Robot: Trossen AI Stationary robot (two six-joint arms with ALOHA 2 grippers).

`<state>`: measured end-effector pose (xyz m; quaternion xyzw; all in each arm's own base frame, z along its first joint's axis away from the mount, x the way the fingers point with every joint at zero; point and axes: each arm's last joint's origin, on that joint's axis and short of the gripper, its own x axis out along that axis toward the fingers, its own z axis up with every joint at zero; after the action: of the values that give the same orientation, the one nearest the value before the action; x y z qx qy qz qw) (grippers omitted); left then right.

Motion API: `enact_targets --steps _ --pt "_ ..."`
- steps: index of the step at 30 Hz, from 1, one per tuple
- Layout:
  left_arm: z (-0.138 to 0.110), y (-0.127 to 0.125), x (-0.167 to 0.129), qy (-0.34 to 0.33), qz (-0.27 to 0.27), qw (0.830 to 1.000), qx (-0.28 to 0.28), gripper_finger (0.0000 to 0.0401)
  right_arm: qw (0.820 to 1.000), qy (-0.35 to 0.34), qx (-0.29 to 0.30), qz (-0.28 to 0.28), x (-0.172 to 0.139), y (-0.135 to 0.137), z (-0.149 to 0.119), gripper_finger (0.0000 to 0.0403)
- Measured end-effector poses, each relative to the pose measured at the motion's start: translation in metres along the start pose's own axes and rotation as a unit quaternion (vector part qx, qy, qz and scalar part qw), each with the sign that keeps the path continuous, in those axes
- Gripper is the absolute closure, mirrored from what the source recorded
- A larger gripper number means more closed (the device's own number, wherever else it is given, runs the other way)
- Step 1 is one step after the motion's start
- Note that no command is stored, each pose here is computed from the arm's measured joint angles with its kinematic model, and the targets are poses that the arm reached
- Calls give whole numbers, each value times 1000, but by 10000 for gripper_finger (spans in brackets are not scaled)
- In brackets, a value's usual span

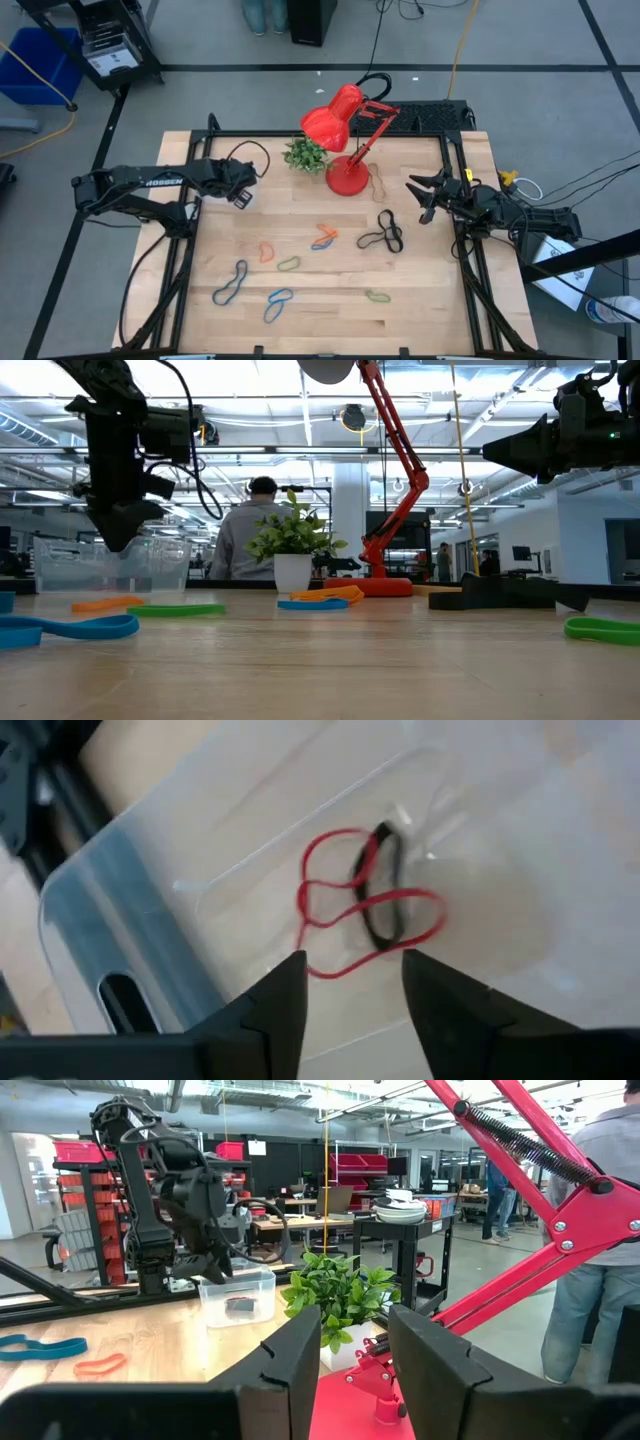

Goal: Pick and place rubber bands into bin
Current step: Put the orange rubber band into the transparent bin

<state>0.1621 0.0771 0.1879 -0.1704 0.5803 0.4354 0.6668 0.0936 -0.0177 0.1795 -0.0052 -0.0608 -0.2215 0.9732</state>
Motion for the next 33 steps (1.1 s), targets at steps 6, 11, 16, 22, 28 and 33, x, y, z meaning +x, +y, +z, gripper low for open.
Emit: enact_targets --steps 6,11,16,22,28,33 --pt "22 -2 -41 -53 -63 996 33 209 1000 0 0 0 0 0 0 289" --pt "37 -1 -89 -128 -144 978 77 210 1000 0 0 0 0 0 0 289" --pt "36 -5 -119 -171 -259 938 156 210 1000 0 0 0 0 0 0 289" --pt "23 -19 -127 -176 -308 904 240 210 1000 0 0 0 0 0 0 289" --pt "-1 -49 -123 -148 -323 880 315 210 1000 0 0 0 0 0 0 289" --pt "-15 -79 -114 -153 -345 863 335 210 1000 0 0 0 0 0 0 289"
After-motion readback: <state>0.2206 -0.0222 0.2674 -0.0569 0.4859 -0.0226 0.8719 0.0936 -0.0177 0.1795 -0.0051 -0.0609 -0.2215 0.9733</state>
